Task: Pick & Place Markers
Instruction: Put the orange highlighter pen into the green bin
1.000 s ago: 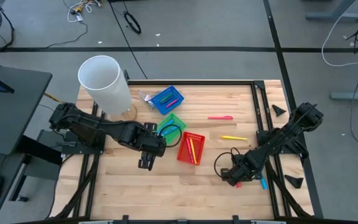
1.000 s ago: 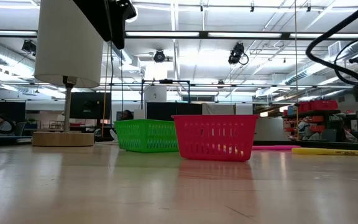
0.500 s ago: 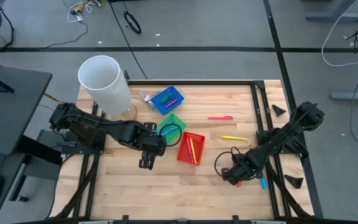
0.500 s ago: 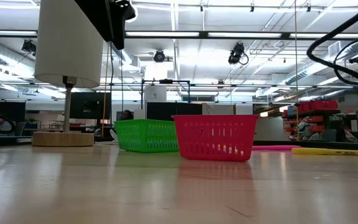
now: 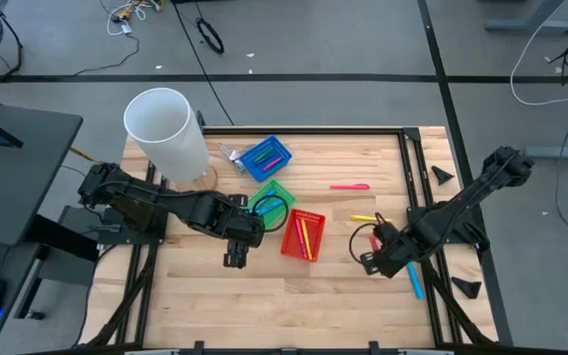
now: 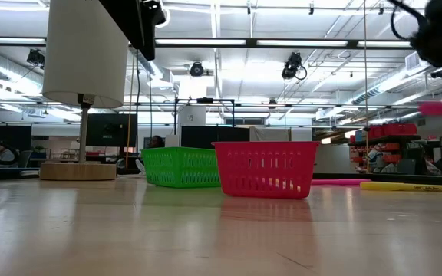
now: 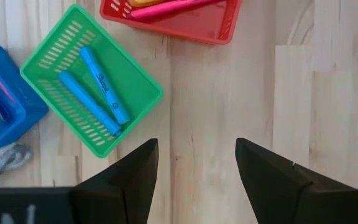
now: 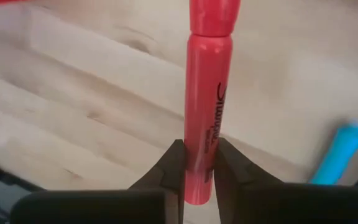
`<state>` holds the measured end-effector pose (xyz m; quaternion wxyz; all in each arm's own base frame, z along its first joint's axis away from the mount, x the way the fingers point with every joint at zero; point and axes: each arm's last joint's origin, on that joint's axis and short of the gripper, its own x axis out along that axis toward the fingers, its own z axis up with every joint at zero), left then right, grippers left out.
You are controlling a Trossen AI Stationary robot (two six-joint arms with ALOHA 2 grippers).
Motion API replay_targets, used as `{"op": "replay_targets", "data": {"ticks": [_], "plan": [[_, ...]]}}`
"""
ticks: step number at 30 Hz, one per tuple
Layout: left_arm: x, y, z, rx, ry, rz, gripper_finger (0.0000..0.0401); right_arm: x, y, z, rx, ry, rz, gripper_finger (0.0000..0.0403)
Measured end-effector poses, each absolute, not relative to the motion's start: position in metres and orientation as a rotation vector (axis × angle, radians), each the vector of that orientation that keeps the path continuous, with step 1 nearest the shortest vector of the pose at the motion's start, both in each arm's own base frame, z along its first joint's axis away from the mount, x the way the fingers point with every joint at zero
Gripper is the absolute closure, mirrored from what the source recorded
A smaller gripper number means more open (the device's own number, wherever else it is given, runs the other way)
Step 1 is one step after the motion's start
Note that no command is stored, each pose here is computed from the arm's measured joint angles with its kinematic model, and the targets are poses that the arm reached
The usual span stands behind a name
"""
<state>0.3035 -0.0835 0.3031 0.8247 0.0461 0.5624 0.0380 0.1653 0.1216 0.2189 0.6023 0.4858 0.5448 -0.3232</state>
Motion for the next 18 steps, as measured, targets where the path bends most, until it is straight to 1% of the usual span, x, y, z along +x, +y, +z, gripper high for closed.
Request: {"op": "replay_targets", "data": {"ticks": [10,15,18], "plan": [[0.304,-0.084,0.303,-0.009,1.183,0.151,0.0179,0.168,0.099,0.270,0.812,1.116,-0.460,0.0357],[0.307,-0.085,0.304,-0.084,1.147,0.184,0.0179,0.176,0.091,0.288,0.659,1.037,-0.351,0.0356],[0.311,-0.086,0.306,-0.131,1.101,0.193,0.0179,0.184,0.088,0.295,0.606,0.985,-0.279,0.0356]]}}
